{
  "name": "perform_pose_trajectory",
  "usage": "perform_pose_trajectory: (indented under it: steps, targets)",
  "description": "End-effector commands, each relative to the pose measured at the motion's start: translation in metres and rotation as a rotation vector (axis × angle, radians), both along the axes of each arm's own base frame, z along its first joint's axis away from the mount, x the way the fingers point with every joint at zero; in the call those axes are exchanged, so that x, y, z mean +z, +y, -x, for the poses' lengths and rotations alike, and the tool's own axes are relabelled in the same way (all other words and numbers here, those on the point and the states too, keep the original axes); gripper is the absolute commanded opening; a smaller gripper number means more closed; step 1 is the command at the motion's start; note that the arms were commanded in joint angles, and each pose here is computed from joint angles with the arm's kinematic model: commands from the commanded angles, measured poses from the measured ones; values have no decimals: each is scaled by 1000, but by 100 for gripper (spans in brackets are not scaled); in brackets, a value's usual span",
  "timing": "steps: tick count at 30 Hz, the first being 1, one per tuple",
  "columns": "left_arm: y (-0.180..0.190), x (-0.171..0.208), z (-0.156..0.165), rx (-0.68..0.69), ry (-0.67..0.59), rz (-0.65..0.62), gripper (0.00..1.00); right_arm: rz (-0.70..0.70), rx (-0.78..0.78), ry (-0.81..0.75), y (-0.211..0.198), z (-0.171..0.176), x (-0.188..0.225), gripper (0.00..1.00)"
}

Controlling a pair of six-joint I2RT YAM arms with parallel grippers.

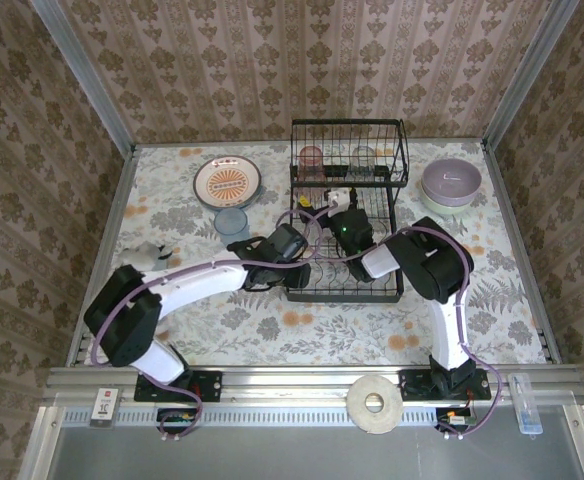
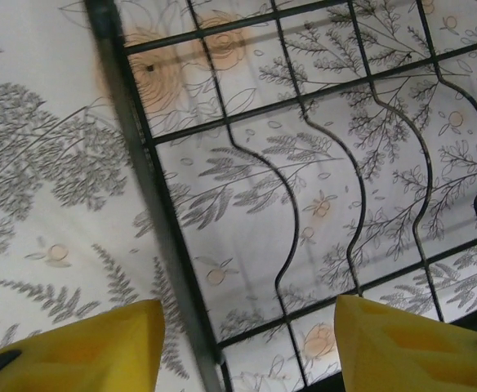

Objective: Unload the mixed dishes from the dish rack

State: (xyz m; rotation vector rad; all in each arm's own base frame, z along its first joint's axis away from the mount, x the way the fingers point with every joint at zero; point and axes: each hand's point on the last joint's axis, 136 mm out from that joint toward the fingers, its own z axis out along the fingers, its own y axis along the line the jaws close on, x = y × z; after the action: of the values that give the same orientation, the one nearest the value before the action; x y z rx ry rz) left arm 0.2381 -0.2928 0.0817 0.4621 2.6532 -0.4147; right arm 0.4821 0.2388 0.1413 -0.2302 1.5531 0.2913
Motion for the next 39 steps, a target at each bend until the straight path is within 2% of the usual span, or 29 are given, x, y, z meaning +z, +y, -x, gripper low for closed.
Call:
perform_pose_trajectory:
  steps: [1, 6, 12, 25, 28, 31, 39]
  targets:
    - [-10, 6, -9, 16, 13, 31, 49, -51, -3, -35, 2, -11, 9, 100]
    - [-8, -1, -12, 33, 46, 10, 35, -61, -16, -43, 2, -21, 8, 100]
    - [-18, -5, -13, 10, 82, 13, 0, -72, -32, -55, 0, -37, 8, 100]
    - [-29, 4, -13, -22, 87, -3, 0, -151, -137, -64, -20, -74, 6, 99]
    - [-31, 7, -13, -25, 85, -4, 0, -180, -176, -54, -30, -79, 4, 93]
    - [-30, 10, -14, -20, 78, -4, 0, -208, -218, -43, -42, -82, 2, 81]
    - [-31, 9, -13, -25, 87, -11, 0, -134, -236, -70, -35, -91, 7, 85]
